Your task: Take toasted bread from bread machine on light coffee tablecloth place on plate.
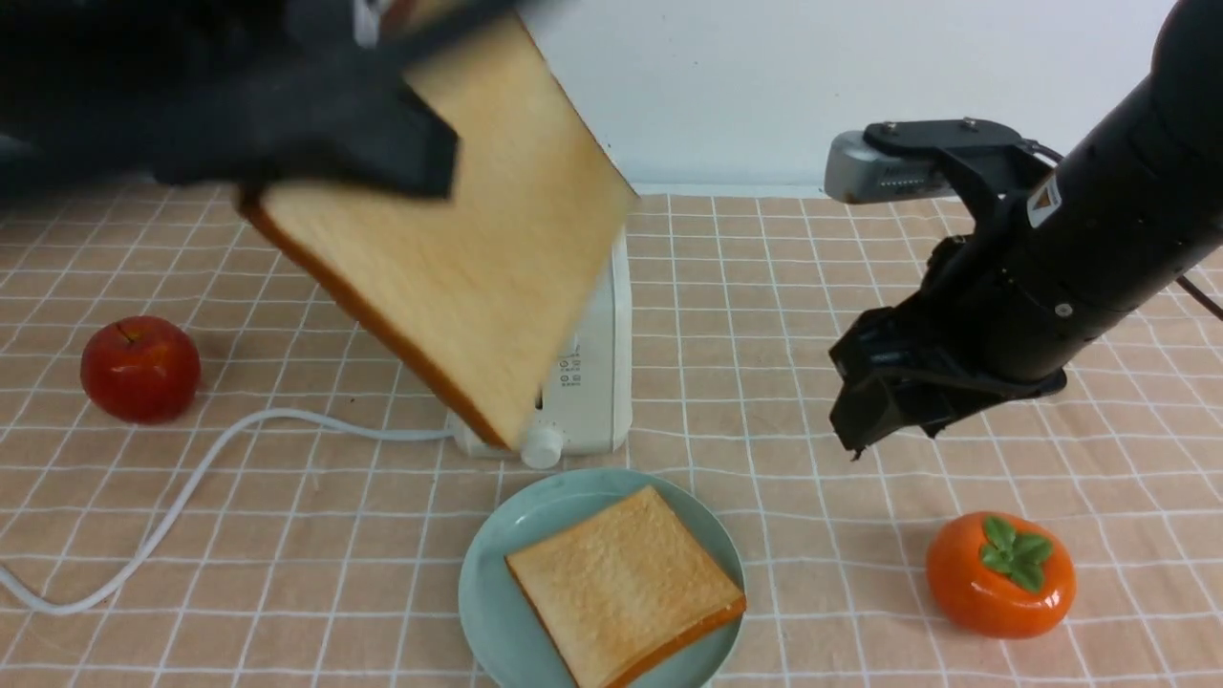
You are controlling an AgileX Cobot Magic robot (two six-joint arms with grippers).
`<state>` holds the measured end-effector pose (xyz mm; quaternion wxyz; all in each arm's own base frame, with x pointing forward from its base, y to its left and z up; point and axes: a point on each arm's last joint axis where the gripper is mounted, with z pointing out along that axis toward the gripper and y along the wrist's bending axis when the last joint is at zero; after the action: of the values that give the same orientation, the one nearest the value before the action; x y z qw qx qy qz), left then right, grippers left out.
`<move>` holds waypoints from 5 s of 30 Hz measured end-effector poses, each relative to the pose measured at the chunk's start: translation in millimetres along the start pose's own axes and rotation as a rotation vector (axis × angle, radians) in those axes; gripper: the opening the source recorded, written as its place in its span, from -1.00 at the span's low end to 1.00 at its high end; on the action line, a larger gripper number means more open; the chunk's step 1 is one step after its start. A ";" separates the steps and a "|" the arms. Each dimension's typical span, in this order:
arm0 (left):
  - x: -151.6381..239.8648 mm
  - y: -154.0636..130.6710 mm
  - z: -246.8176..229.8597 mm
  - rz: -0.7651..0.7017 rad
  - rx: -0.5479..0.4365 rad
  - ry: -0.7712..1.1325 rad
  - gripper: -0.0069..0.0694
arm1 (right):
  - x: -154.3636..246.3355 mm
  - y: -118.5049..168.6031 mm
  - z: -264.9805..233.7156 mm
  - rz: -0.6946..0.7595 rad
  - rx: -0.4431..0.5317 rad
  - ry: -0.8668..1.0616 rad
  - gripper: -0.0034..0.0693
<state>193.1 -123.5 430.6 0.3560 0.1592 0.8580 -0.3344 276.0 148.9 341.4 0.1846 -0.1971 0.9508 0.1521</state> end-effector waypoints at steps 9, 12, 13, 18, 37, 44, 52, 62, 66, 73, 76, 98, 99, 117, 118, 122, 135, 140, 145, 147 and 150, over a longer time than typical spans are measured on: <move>71.2 78.3 123.2 -0.070 0.008 0.125 -0.56 | 0.0 0.0 0.0 0.000 0.000 0.000 0.30; 80.5 92.2 152.0 -0.075 0.031 0.177 -0.56 | 0.0 0.0 0.0 0.000 0.000 0.000 0.30; 81.3 93.2 153.9 -0.084 0.032 0.181 -0.56 | 0.0 0.0 0.0 0.000 0.000 0.000 0.30; 99.5 121.5 193.3 -0.170 -0.027 0.238 -0.51 | 0.1 0.0 0.0 0.000 0.000 0.001 0.30; 62.3 117.4 118.6 0.038 -0.263 0.058 0.83 | 0.1 -1.0 0.0 -0.006 0.011 0.001 0.29; 65.1 146.9 34.9 -0.321 -0.558 0.141 0.14 | -9.4 -38.8 -10.1 0.067 0.138 -0.113 -0.23; 66.8 101.1 -43.7 -0.349 -0.633 -0.120 -0.86 | 17.2 -98.9 -63.6 0.302 0.265 -0.340 -0.96; 129.4 65.6 -74.8 -0.256 -0.606 -0.073 -0.86 | 139.4 -72.3 -67.5 0.296 0.307 -0.654 -0.96; 164.4 68.2 -79.3 -0.241 -0.619 -0.093 -0.86 | 178.0 -69.6 -48.9 0.289 0.321 -0.736 -0.96; 190.2 72.3 -72.9 -0.215 -0.573 -0.136 -0.86 | 225.1 -71.0 -18.7 0.264 0.354 -0.925 -0.95; 189.7 71.7 -72.5 -0.218 -0.565 -0.142 -0.86 | 229.8 -71.6 -14.9 0.262 0.357 -0.944 -0.94; 190.0 71.2 -72.8 -0.220 -0.560 -0.144 -0.86 | 235.3 -71.1 -7.9 0.255 0.348 -0.935 -0.90; 190.0 71.1 -72.9 -0.219 -0.560 -0.145 -0.86 | 235.3 -71.1 -7.9 0.255 0.348 -0.935 -0.90; 247.5 88.8 -65.6 -0.107 -0.526 -0.613 -0.85 | 235.3 -71.1 -7.9 0.255 0.348 -0.935 -0.87; 258.2 104.8 -48.6 -0.103 -0.554 -0.607 -0.85 | 235.3 -71.1 -7.9 0.255 0.348 -0.935 -0.87; 286.4 132.5 -19.5 -0.115 -0.606 -0.537 -0.85 | 235.5 -71.1 -7.8 0.255 0.348 -0.934 -0.85; 291.2 135.9 -16.4 -0.114 -0.621 -0.509 -0.83 | 235.7 -71.1 -7.4 0.256 0.347 -0.928 -0.80; 291.2 135.9 -16.4 -0.114 -0.621 -0.509 -0.83 | 235.7 -71.1 -7.4 0.256 0.347 -0.928 -0.78; 291.4 136.1 -16.2 -0.115 -0.621 -0.509 -0.83 | 235.7 -71.1 -7.4 0.256 0.347 -0.928 -0.76; 291.3 136.0 -16.3 -0.114 -0.621 -0.509 -0.83 | 235.7 -71.1 -7.4 0.256 0.347 -0.928 -0.76; 291.3 136.0 -16.3 -0.114 -0.621 -0.509 -0.83 | 235.7 -71.1 -7.4 0.256 0.347 -0.928 -0.75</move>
<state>51.7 -3.4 167.5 0.5692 -0.0918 0.8100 -0.1074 103.1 8.8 235.7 0.5973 0.0429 0.7963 0.0849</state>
